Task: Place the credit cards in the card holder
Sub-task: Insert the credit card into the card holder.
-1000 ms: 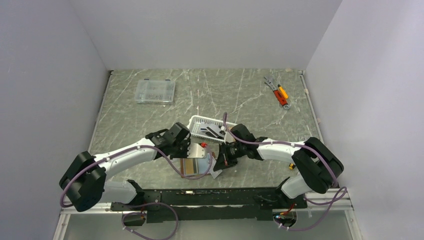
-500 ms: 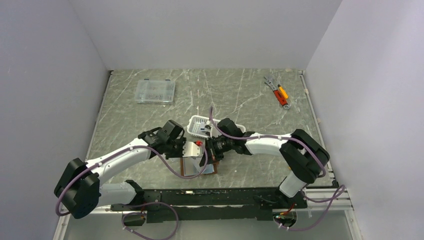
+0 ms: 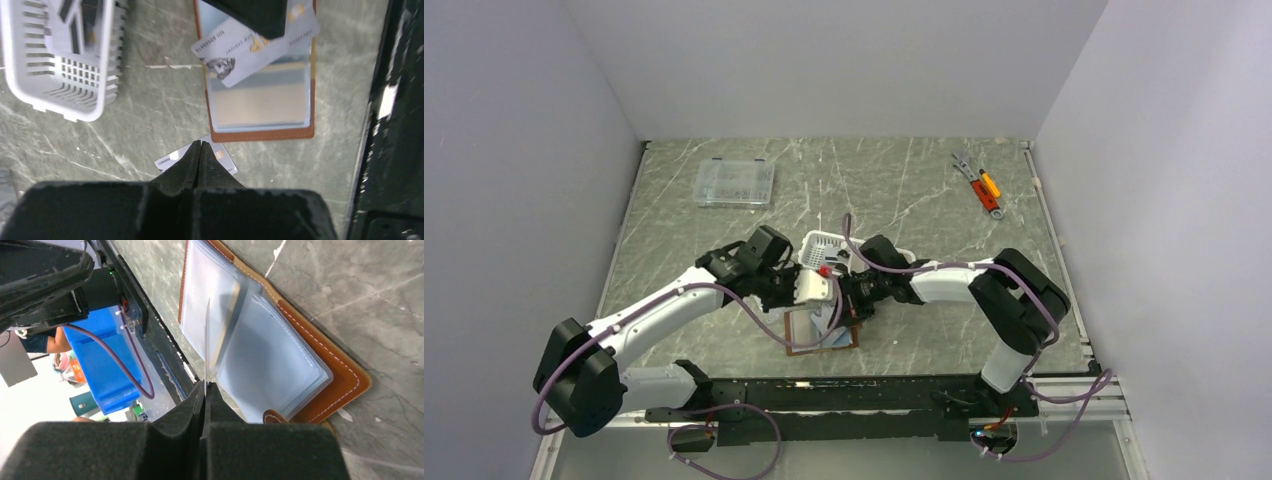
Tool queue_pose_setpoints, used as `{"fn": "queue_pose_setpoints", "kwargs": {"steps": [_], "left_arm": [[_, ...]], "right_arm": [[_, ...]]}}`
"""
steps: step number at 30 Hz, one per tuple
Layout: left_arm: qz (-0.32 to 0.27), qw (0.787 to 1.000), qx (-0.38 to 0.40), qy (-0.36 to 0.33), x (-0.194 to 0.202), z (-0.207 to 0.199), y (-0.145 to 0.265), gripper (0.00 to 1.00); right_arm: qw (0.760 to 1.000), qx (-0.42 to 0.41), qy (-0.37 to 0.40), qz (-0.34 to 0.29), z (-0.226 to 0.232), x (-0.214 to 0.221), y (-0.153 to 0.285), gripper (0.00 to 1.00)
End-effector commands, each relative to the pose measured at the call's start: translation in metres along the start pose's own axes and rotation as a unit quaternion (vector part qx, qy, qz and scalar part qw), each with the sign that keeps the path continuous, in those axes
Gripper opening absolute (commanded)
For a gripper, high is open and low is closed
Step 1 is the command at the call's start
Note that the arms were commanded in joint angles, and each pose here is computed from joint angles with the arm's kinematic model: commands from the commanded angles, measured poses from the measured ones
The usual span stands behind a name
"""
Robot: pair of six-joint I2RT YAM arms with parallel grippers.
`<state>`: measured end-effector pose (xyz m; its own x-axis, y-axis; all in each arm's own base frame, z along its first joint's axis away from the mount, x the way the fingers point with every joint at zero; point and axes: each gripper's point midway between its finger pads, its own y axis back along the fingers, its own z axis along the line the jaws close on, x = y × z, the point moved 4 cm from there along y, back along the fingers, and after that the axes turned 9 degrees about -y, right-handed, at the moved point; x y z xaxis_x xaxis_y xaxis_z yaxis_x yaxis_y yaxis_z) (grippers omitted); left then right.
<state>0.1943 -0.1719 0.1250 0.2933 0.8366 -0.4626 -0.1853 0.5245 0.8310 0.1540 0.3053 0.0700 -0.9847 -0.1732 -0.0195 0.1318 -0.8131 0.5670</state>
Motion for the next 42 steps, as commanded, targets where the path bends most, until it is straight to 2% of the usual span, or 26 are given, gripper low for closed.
{"fn": "queue_pose_setpoints", "kwargs": {"steps": [1,2,7,8,9,11,12,14,16,21,23,25,37,39,42], "left_arm": [[-0.145,0.983,-0.003,0.117,-0.045,0.029,0.027,0.03],[-0.168,0.972,0.002,0.162,-0.049,0.033,0.033,0.04],[-0.269,0.916,0.050,0.292,-0.063,0.042,0.057,0.14],[-0.289,0.902,0.066,0.315,-0.064,0.044,0.061,0.22],[-0.311,0.885,0.088,0.334,-0.066,0.044,0.066,0.35],[-0.352,0.853,0.116,0.367,-0.064,0.048,0.075,0.73],[-0.372,0.836,0.128,0.384,-0.062,0.052,0.079,0.96],[-0.402,0.802,0.154,0.413,-0.058,0.059,0.087,0.99],[-0.416,0.783,0.179,0.427,-0.057,0.061,0.091,0.99],[-0.434,0.774,0.190,0.420,-0.061,0.057,0.096,0.99],[-0.435,0.772,0.194,0.422,-0.062,0.055,0.097,0.97],[-0.437,0.771,0.196,0.420,-0.062,0.054,0.097,0.89],[-0.443,0.767,0.192,0.422,-0.060,0.061,0.103,0.15],[-0.441,0.769,0.189,0.422,-0.059,0.061,0.104,0.02],[-0.442,0.771,0.191,0.417,-0.059,0.061,0.106,0.00]], "right_arm": [[0.995,-0.038,0.073,-0.056,0.034,-0.020,0.016,0.00],[0.992,-0.047,0.088,-0.074,0.042,-0.021,0.022,0.00],[0.975,-0.075,0.134,-0.159,0.069,-0.023,0.052,0.00],[0.970,-0.083,0.142,-0.181,0.076,-0.025,0.059,0.00],[0.963,-0.094,0.149,-0.203,0.083,-0.026,0.066,0.00],[0.951,-0.117,0.156,-0.240,0.092,-0.026,0.077,0.00],[0.944,-0.133,0.156,-0.259,0.098,-0.026,0.083,0.00],[0.926,-0.169,0.168,-0.291,0.113,-0.028,0.095,0.00],[0.918,-0.187,0.176,-0.303,0.123,-0.029,0.100,0.00],[0.911,-0.223,0.189,-0.291,0.141,-0.034,0.098,0.00],[0.908,-0.233,0.191,-0.291,0.146,-0.037,0.097,0.00],[0.904,-0.242,0.194,-0.293,0.151,-0.040,0.096,0.00],[0.907,-0.257,0.213,-0.256,0.165,-0.034,0.081,0.00],[0.907,-0.259,0.217,-0.250,0.166,-0.032,0.081,0.03],[0.910,-0.254,0.221,-0.244,0.166,-0.031,0.084,0.16]]}}
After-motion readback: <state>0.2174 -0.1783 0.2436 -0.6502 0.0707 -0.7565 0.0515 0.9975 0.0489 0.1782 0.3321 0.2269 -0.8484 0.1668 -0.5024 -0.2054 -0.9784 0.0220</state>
